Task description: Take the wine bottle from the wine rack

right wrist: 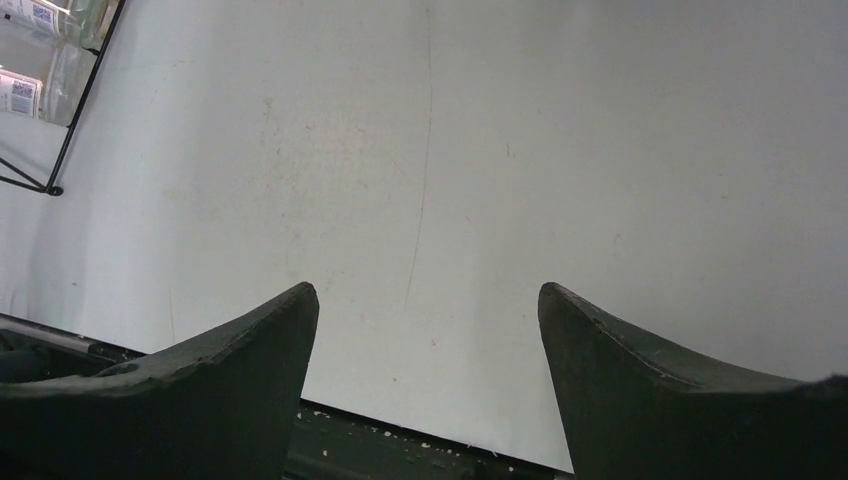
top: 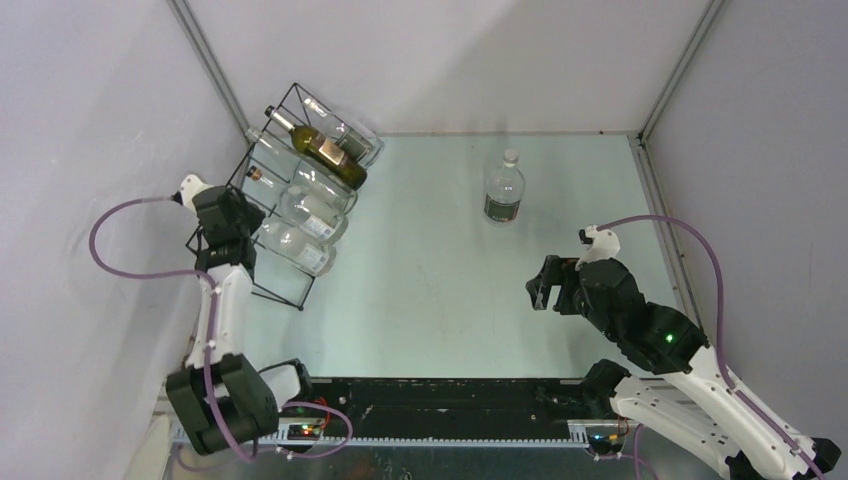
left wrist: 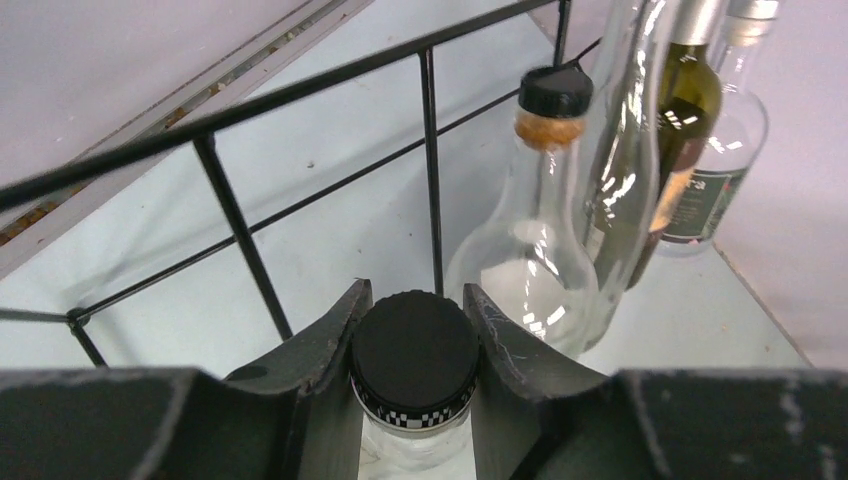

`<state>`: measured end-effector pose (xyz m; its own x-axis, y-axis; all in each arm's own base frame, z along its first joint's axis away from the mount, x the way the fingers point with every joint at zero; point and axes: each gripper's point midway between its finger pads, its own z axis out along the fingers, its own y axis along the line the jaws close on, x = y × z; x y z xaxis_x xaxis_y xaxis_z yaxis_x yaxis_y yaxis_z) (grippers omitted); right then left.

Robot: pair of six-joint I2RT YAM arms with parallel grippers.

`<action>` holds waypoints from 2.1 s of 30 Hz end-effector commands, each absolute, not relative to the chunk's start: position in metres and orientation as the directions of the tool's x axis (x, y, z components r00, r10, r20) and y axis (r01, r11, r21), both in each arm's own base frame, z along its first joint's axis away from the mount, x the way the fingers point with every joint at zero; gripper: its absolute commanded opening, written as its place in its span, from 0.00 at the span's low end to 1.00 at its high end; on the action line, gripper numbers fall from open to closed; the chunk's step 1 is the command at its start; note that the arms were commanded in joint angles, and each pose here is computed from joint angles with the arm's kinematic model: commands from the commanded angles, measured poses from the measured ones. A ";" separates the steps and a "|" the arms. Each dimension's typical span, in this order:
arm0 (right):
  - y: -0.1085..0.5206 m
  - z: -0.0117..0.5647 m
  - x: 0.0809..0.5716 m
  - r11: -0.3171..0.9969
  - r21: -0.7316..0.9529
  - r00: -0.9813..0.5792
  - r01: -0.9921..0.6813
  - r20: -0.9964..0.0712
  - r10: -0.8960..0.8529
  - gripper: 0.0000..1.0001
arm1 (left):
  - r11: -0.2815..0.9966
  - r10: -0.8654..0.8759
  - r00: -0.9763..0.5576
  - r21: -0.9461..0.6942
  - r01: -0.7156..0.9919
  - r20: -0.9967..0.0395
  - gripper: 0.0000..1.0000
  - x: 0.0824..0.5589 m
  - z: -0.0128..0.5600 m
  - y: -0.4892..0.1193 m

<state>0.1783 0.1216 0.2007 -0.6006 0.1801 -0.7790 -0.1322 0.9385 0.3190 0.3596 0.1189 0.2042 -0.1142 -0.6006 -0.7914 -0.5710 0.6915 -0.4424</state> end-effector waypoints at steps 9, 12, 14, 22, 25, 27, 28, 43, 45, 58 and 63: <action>0.126 0.206 0.176 0.920 0.369 -0.603 -0.131 -0.767 0.222 0.83 | 0.793 -0.465 0.095 -0.462 -0.396 -0.880 0.00 0.331 0.289 0.086; 0.126 0.207 0.175 0.917 0.378 -0.604 -0.130 -0.763 0.229 0.82 | 0.810 -0.456 0.110 -0.463 -0.359 -0.883 0.00 0.328 0.298 0.074; 0.125 0.206 0.174 0.917 0.378 -0.607 -0.123 -0.760 0.232 0.82 | 0.824 -0.448 0.111 -0.458 -0.332 -0.887 0.00 0.327 0.303 0.065; 0.107 0.204 0.173 0.939 0.336 -0.585 -0.076 -0.778 0.231 0.82 | 0.876 -0.407 0.073 -0.412 -0.251 -0.911 0.00 0.321 0.311 0.033; 0.106 0.206 0.173 0.939 0.335 -0.577 -0.077 -0.783 0.232 0.82 | 0.880 -0.394 0.070 -0.398 -0.258 -0.916 0.00 0.317 0.312 0.032; 0.106 0.206 0.173 0.937 0.339 -0.576 -0.077 -0.783 0.236 0.82 | 0.880 -0.390 0.064 -0.393 -0.266 -0.918 0.00 0.313 0.310 0.032; 0.106 0.207 0.172 0.937 0.341 -0.577 -0.076 -0.782 0.238 0.82 | 0.881 -0.389 0.066 -0.392 -0.263 -0.919 0.00 0.312 0.311 0.032; 0.102 0.203 0.173 0.943 0.328 -0.580 -0.053 -0.779 0.239 0.82 | 0.915 -0.400 -0.008 -0.399 -0.055 -0.917 0.00 0.297 0.317 -0.042; 0.103 0.204 0.173 0.943 0.327 -0.578 -0.058 -0.781 0.235 0.82 | 0.917 -0.400 -0.022 -0.399 -0.023 -0.916 0.00 0.296 0.316 -0.055; 0.100 0.204 0.171 0.942 0.331 -0.575 -0.050 -0.781 0.243 0.82 | 0.923 -0.286 -0.148 -0.314 0.221 -0.947 0.00 0.282 0.302 -0.198; 0.098 0.206 0.170 0.940 0.336 -0.567 -0.055 -0.786 0.247 0.81 | 0.912 -0.275 -0.148 -0.306 0.274 -0.950 0.00 0.275 0.304 -0.239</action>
<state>0.1676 0.1024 0.1974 -0.6001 0.2188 -0.7694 -0.0676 0.9446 0.3213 0.2628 -0.2110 0.2166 -0.3388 -0.0444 -0.9398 0.2678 0.9530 -0.1416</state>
